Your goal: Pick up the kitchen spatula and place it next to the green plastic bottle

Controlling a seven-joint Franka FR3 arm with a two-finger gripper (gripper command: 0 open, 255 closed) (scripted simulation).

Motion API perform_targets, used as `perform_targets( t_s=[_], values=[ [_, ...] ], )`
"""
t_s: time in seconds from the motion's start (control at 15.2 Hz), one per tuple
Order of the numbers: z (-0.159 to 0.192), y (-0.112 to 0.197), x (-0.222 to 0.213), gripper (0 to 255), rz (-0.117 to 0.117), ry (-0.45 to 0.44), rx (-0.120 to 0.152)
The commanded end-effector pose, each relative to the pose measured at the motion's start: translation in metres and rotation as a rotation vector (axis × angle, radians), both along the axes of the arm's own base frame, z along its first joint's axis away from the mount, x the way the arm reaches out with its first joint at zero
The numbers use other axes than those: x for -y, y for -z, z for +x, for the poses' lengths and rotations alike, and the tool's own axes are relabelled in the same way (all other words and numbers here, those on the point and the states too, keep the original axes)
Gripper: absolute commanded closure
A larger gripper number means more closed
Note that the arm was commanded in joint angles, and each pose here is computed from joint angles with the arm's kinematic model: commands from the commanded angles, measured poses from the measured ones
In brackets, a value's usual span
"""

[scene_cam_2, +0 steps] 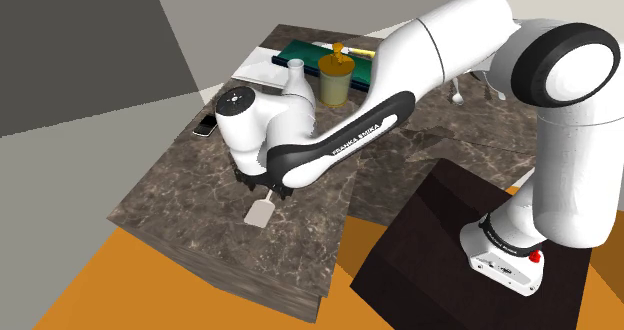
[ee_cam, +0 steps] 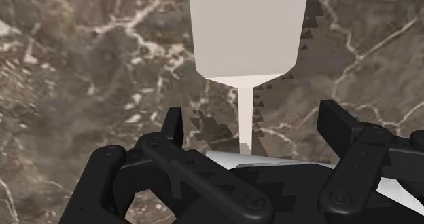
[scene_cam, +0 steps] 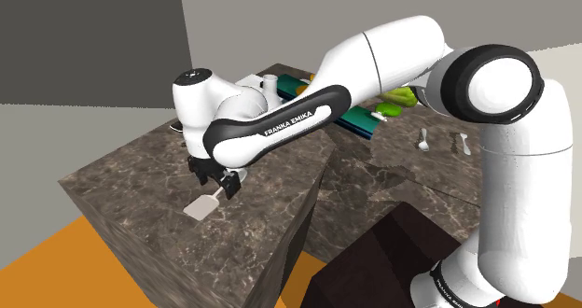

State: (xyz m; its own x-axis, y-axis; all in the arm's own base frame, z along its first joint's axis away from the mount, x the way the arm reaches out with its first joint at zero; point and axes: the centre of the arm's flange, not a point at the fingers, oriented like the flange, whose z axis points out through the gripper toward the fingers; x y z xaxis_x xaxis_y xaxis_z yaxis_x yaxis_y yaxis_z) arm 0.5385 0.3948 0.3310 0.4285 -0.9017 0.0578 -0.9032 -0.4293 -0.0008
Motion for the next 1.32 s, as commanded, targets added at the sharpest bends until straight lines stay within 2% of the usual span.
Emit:
perform_targets(
  t_s=[0.0,0.07,0.13,0.73,1.25],
  values=[
    [0.002,0.003,0.003,0,-0.004,0.005,-0.002],
    [0.002,0.003,0.003,0,-0.004,0.005,-0.002],
    [0.002,0.002,0.002,255,-0.004,0.005,-0.002],
    [0.002,0.003,0.003,255,-0.004,0.005,-0.002],
    [0.002,-0.04,0.003,255,-0.004,0.005,-0.002]
  ],
)
